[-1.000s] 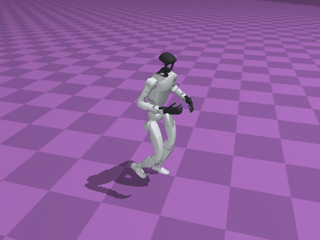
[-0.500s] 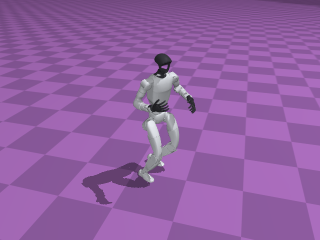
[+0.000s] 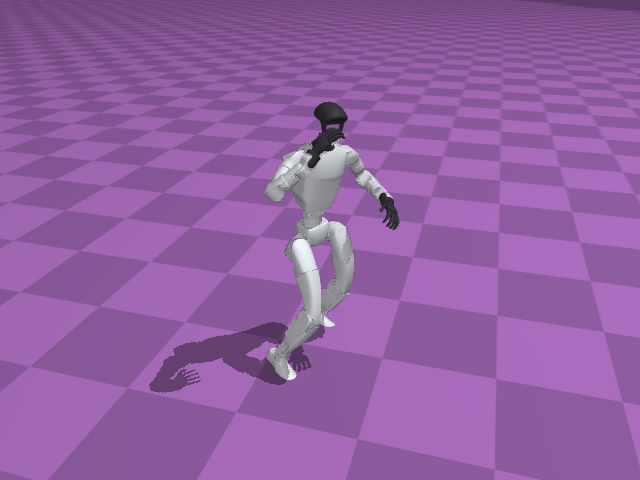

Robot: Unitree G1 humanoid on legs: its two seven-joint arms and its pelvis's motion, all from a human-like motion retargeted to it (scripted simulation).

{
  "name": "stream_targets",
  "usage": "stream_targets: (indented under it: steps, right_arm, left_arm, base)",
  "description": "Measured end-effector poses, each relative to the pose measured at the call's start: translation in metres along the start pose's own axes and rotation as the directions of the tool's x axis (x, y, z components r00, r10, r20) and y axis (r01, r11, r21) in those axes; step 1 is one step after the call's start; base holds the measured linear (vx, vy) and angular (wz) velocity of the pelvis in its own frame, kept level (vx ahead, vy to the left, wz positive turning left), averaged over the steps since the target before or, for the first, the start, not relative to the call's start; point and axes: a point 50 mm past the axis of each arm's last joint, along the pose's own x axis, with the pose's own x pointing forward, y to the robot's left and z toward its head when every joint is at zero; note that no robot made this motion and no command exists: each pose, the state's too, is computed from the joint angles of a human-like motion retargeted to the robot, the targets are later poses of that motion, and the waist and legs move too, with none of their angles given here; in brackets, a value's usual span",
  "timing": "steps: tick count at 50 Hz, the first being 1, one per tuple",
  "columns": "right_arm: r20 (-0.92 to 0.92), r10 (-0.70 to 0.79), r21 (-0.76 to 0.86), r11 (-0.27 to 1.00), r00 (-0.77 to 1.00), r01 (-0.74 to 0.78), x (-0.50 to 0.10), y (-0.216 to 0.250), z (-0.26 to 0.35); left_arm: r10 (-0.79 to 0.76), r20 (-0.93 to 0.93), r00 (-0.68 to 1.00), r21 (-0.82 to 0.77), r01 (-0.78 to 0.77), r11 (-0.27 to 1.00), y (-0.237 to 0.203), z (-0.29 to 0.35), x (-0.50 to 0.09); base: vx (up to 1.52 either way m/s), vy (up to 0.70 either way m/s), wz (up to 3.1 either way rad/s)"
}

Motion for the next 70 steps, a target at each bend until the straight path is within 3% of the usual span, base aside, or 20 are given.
stream_targets:
  steps: [10, 19, 30, 40, 49, 56, 65, 70]
  right_arm:
    - [0.059, -0.060, -0.162, 0.984, 0.996, 0.069, 0.012, -0.005, 0.001]
    - [0.080, -0.079, -0.271, 0.958, 0.994, 0.098, 0.012, -0.008, 0.001]
    - [0.051, -0.096, -0.342, 0.934, 0.994, 0.107, 0.011, -0.022, -0.008]
    - [-0.055, -0.111, -0.304, 0.949, 0.992, 0.089, 0.002, -0.024, -0.029]
    - [-0.231, -0.056, -0.091, 0.995, 0.971, 0.036, -0.023, 0.009, -0.055]
    - [-0.469, 0.081, 0.172, 0.985, 0.880, 0.000, -0.064, 0.053, -0.085]
    - [-0.744, 0.277, 0.412, 0.907, 0.608, 0.091, -0.156, 0.103, -0.094]
    - [-0.813, 0.391, 0.483, 0.866, 0.432, 0.125, -0.202, 0.123, -0.078]
  left_arm:
    - [0.121, -0.273, 0.954, -0.004, -0.127, 0.992, 0.002, -0.037, -0.048]
    - [0.011, -0.474, 0.880, -0.120, -0.077, 0.990, -0.039, -0.060, -0.081]
    - [-0.080, -0.535, 0.841, -0.243, -0.062, 0.968, -0.063, -0.072, -0.097]
    - [0.027, -0.523, 0.852, -0.246, -0.181, 0.952, -0.061, -0.069, -0.092]
    - [0.270, -0.303, 0.914, -0.194, -0.337, 0.921, -0.023, -0.035, -0.043]
    - [0.486, 0.057, 0.872, -0.233, -0.461, 0.856, 0.030, 0.027, 0.004]
    - [0.685, 0.562, 0.464, -0.261, -0.687, 0.678, 0.125, 0.140, 0.014]
    - [0.684, 0.675, 0.275, -0.239, -0.796, 0.556, 0.158, 0.177, 0.004]
  base:
    - [0.12, -0.45, -0.23]
    - [0.15, -0.25, 0.13]
    - [0.05, -0.08, 0.24]
    - [-0.01, 0.02, -0.07]
    - [-0.02, 0.10, -0.12]
    - [-0.02, 0.15, 0.14]
    - [-0.02, 0.21, 0.35]
    - [-0.04, 0.23, 0.27]
